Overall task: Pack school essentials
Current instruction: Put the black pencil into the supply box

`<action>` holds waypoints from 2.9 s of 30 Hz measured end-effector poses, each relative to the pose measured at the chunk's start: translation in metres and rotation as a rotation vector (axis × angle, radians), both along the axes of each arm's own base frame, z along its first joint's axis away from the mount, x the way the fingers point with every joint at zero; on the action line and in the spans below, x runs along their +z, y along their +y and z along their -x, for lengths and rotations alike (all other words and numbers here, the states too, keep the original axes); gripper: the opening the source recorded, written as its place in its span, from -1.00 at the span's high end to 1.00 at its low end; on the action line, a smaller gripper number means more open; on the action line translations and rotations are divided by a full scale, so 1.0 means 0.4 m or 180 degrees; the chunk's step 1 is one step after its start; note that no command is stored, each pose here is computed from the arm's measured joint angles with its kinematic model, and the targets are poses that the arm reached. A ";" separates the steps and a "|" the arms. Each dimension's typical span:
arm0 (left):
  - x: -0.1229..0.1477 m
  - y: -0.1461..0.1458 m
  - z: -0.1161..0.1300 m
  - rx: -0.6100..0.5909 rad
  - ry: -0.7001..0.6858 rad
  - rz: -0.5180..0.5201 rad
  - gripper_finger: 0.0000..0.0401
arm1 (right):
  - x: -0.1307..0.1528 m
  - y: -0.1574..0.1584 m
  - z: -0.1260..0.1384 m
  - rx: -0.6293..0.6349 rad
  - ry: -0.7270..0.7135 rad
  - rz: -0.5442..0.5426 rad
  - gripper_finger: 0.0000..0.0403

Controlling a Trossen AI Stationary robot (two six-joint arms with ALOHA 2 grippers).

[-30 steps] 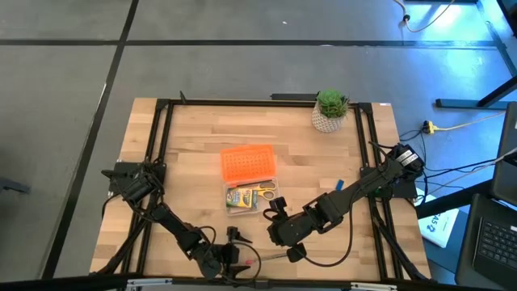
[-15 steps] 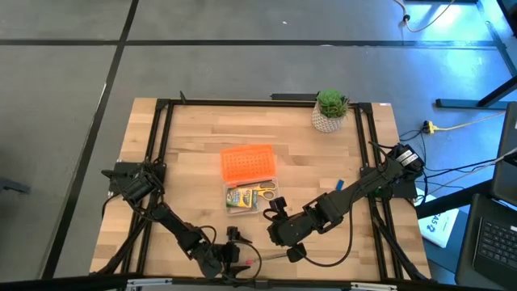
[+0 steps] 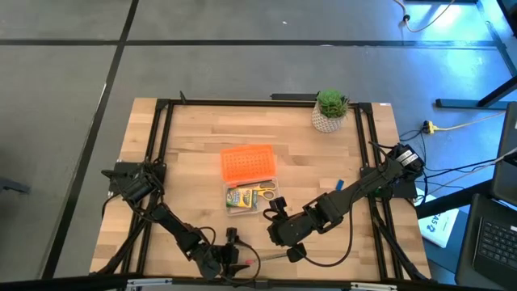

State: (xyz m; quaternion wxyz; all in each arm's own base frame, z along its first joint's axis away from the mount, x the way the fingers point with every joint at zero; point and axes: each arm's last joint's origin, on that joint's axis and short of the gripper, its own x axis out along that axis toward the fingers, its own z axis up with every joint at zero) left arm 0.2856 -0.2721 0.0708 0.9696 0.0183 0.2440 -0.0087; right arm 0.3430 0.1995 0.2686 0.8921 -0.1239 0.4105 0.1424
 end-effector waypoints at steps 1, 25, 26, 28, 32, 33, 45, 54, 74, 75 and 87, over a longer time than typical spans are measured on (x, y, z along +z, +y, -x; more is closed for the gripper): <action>0.000 0.000 0.000 -0.0001 0.0000 0.0000 -0.48 | 0.000 0.000 0.000 0.0000 0.0000 0.0000 0.46; 0.006 -0.004 -0.004 -0.0061 -0.0089 0.0116 -0.10 | 0.000 0.000 0.000 0.0001 0.0000 -0.0001 0.46; 0.006 -0.004 -0.005 -0.0060 -0.0097 0.0127 -0.10 | 0.000 0.000 0.000 0.0000 0.0000 0.0000 0.46; 0.006 -0.002 -0.008 -0.0045 -0.0104 0.0133 -0.10 | 0.000 0.000 0.000 0.0000 0.0000 0.0000 0.46; 0.014 -0.004 -0.018 -0.0062 -0.0123 0.0160 -0.10 | 0.000 0.000 0.000 0.0000 0.0000 0.0000 0.46; 0.016 -0.006 -0.020 -0.0104 -0.0123 0.0168 -0.10 | 0.000 0.000 0.000 0.0001 0.0000 -0.0001 0.46; 0.007 0.002 -0.026 -0.0106 -0.0022 0.0095 -0.10 | 0.000 0.000 0.000 0.0002 0.0000 -0.0001 0.46; 0.005 0.005 -0.028 -0.0106 -0.0005 0.0093 -0.08 | 0.000 0.000 0.000 0.0001 -0.0003 -0.0003 0.46; -0.001 0.010 -0.027 -0.0009 0.0036 0.0070 0.52 | 0.000 0.000 0.000 0.0002 -0.0002 -0.0002 0.46; -0.001 0.010 -0.027 -0.0004 0.0036 0.0066 0.55 | 0.000 0.000 0.000 0.0002 -0.0002 -0.0002 0.46; -0.002 0.012 -0.027 0.0093 0.0013 0.0087 0.82 | 0.000 0.000 0.000 0.0002 -0.0002 -0.0002 0.46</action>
